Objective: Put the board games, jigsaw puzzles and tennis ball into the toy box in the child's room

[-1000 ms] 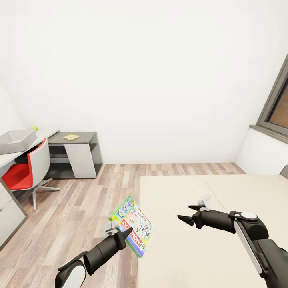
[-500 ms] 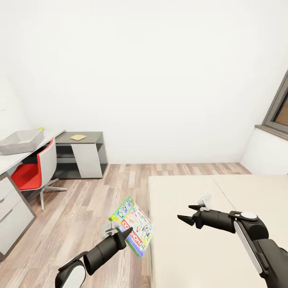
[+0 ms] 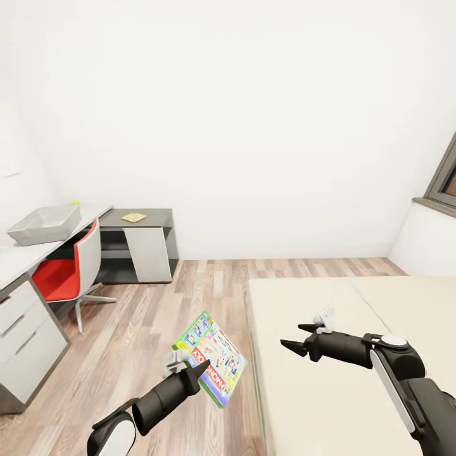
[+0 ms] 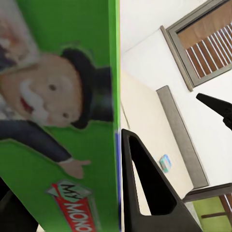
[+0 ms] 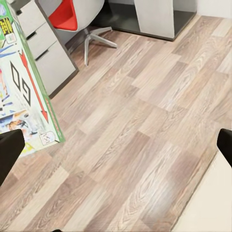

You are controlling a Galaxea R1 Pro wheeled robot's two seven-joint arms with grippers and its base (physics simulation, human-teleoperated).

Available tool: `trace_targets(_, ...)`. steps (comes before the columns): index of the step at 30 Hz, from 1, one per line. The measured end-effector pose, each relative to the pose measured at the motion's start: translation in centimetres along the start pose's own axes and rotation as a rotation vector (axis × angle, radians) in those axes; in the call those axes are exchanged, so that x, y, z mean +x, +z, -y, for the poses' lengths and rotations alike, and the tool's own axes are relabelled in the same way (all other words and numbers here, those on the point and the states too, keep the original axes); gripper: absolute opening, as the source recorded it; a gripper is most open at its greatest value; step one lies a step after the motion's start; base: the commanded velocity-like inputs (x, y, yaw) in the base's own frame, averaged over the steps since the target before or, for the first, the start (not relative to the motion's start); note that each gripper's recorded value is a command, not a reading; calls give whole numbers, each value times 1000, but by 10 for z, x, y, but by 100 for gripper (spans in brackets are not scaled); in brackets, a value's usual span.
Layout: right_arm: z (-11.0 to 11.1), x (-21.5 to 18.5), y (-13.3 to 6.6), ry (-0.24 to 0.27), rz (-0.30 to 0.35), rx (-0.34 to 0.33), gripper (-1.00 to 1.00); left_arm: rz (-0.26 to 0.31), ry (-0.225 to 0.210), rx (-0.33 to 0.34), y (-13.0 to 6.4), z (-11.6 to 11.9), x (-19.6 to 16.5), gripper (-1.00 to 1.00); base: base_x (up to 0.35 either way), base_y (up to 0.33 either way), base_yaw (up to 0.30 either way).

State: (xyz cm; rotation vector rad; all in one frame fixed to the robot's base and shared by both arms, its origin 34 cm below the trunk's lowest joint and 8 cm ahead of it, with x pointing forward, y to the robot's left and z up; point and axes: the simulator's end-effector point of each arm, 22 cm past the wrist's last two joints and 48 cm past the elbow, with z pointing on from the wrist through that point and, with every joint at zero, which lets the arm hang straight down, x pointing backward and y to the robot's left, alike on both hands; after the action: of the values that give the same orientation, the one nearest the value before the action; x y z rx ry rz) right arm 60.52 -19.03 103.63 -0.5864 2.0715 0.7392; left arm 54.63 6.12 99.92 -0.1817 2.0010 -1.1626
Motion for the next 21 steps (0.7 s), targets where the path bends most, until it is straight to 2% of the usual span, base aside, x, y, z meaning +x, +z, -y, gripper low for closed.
trace_targets(21, -1, 0, 1, 1, 2, -1, 100, 0, 0, 0, 0, 0, 0, -100, 0, 295, 0)
